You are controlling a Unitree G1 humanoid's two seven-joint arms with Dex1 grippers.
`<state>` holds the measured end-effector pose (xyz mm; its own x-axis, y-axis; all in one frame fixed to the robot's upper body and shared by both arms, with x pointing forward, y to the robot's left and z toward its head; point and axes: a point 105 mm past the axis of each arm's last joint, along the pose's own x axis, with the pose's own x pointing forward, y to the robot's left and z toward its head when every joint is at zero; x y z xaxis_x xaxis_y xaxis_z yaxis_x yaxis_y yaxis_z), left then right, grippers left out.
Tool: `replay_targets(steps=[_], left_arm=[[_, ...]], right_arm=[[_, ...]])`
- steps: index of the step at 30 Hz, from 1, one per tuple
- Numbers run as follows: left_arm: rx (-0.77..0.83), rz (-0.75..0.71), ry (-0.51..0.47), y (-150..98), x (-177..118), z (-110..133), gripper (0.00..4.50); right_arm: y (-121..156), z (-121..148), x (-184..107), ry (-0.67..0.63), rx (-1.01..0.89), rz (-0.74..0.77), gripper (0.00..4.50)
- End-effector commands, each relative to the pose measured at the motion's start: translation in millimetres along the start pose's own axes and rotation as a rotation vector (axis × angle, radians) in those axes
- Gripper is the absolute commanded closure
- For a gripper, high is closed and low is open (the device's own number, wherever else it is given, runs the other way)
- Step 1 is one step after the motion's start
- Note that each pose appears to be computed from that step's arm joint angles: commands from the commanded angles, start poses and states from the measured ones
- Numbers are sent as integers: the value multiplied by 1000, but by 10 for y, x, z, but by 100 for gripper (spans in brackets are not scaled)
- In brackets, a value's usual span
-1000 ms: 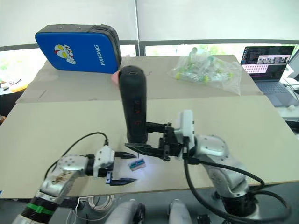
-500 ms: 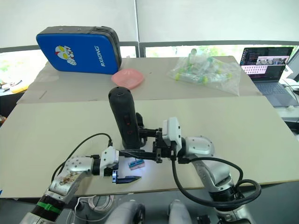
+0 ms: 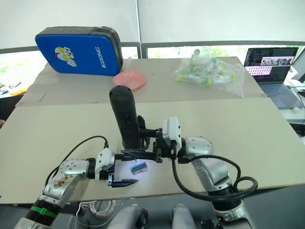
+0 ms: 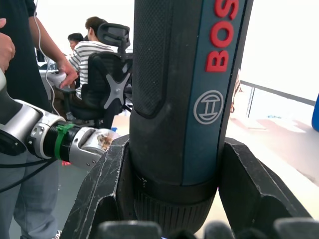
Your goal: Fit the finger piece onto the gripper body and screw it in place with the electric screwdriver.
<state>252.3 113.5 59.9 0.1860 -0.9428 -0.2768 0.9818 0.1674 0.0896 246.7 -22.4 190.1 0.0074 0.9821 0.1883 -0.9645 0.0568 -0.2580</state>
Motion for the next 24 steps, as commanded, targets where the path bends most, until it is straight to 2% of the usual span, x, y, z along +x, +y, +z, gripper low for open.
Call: replay_targets(steps=[1,24], left_arm=[[-30,-15,37,-45,33,-111,3],[-28,-44,54,-117,154,-96,3]], right_arm=[[14,130,54,-44,-56,25,254],[40,34,24,-12,-29,37,254]])
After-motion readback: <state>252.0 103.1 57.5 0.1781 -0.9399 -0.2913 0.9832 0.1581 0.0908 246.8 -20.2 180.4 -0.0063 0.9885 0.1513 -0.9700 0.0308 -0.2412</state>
